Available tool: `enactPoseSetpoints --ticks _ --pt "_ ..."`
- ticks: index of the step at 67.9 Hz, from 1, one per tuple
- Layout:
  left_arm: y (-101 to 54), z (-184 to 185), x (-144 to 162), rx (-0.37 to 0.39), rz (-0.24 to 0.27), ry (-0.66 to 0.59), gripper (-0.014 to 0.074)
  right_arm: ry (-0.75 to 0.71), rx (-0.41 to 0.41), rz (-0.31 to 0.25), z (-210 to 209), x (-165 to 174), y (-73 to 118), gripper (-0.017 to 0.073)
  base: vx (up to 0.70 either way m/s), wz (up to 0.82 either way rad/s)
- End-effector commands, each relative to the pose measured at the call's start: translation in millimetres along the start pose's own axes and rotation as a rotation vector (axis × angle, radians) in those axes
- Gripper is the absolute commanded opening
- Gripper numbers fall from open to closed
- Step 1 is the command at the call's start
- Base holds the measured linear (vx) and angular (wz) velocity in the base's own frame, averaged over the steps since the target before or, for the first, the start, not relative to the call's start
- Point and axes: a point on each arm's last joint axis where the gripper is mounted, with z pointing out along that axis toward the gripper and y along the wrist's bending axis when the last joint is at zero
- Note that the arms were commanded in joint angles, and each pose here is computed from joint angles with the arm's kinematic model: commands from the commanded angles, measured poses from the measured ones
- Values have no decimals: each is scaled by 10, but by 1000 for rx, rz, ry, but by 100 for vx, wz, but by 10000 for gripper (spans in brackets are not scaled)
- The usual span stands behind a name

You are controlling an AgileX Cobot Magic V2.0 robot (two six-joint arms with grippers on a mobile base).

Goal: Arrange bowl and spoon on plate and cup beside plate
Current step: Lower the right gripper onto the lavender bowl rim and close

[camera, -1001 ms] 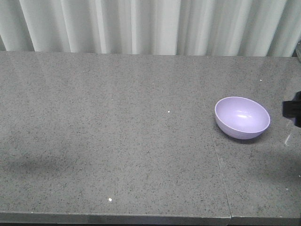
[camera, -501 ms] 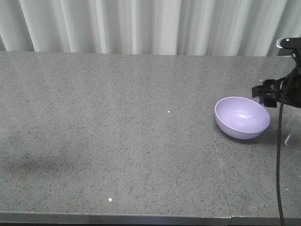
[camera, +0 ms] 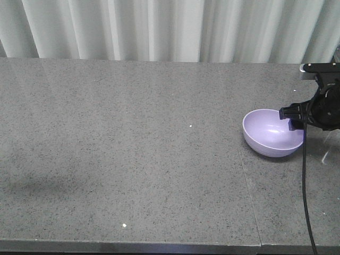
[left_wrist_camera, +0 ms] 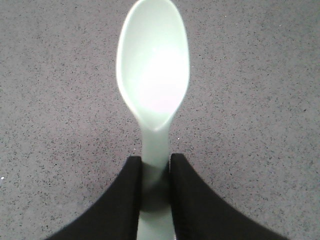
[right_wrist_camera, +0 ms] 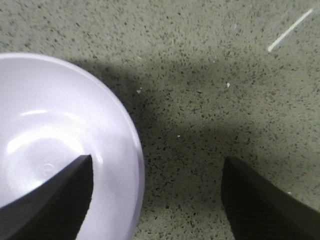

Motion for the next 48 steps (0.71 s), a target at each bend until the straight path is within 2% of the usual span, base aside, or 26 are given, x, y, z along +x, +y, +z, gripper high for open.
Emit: enactPoseSetpoints --ticks 1,9,18,31,39,48 --pt "-4 -149 -34 13 4 -70 -6 -117 -32 -21 -204 -148 -10 528 0 0" --pt "-4 -149 -34 13 4 -70 -6 -132 -68 -7 -174 -165 27 528 0 0" --pt "-4 -149 -34 13 4 -70 -6 -106 -72 -3 -57 -153 38 518 0 0" --pt "-4 -149 -34 13 4 -70 -6 -51 -73 -3 103 -113 48 456 0 0" --pt "-4 -149 -34 13 4 -70 -6 -47 -73 7 112 -111 49 356 0 0" --pt "-4 -149 -34 13 4 -70 -6 -47 -73 6 112 -111 49 165 0 0"
